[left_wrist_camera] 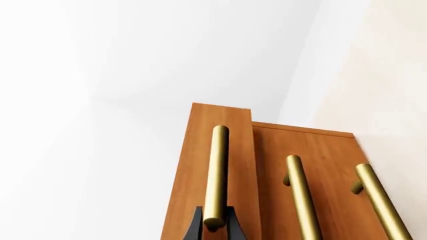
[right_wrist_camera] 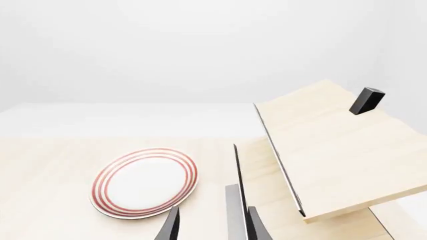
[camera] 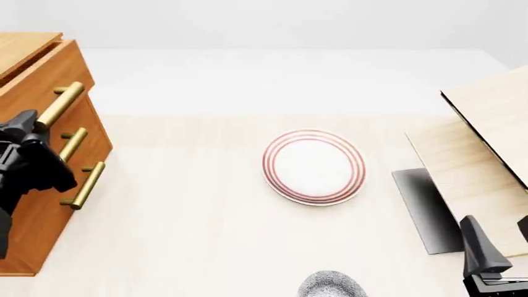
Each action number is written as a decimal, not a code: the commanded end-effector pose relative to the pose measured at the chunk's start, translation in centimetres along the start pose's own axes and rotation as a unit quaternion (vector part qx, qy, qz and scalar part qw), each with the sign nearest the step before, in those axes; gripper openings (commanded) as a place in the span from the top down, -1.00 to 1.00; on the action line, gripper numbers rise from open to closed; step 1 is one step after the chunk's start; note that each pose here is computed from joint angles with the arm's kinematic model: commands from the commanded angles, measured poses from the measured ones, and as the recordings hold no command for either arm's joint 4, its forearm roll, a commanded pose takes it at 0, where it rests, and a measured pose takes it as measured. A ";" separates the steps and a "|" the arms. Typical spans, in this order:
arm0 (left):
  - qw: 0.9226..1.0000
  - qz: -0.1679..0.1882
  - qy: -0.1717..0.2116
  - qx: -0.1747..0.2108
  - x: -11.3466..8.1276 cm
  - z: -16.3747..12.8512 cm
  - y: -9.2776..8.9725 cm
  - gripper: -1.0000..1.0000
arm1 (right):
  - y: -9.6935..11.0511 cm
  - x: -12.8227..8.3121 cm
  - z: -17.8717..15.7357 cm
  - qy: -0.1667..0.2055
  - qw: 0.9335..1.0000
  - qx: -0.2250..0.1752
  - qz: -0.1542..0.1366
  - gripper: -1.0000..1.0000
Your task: Open the top drawer of the cabinet and put the bowl in it.
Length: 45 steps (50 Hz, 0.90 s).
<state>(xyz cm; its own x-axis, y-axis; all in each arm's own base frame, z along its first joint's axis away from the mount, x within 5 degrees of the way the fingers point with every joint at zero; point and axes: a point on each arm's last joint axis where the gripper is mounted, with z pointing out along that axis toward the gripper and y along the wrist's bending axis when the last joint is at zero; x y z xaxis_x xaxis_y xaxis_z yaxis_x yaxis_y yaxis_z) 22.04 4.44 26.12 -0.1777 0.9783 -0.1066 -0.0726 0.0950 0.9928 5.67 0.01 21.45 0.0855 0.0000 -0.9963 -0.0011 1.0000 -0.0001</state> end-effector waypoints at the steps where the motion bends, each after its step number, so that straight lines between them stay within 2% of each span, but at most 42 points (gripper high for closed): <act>1: 1.000 -0.007 0.004 -0.008 -0.1 -1.2 0.0 1.00 | 0.0 0.0 0.0 0.000 1.000 0.000 0.000 -1.00; 26: 0.998 -0.012 -0.058 -0.006 -2.7 -0.4 -0.9 1.00 | 0.0 0.0 0.0 0.000 1.000 0.000 0.000 -1.00; 45: 0.996 -0.013 -0.088 0.001 -4.2 0.5 -2.1 1.00 | 0.0 0.0 0.0 0.000 1.000 0.000 0.000 -1.00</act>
<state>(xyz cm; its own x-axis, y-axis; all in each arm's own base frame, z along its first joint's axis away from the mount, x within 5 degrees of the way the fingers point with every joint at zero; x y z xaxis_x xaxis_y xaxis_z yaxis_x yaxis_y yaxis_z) 22.00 1.99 25.21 -0.0652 0.9928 -0.1009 -0.1128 0.0931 0.9892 5.67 0.01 21.45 0.0855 0.0000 -0.9963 -0.0011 1.0000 -0.0001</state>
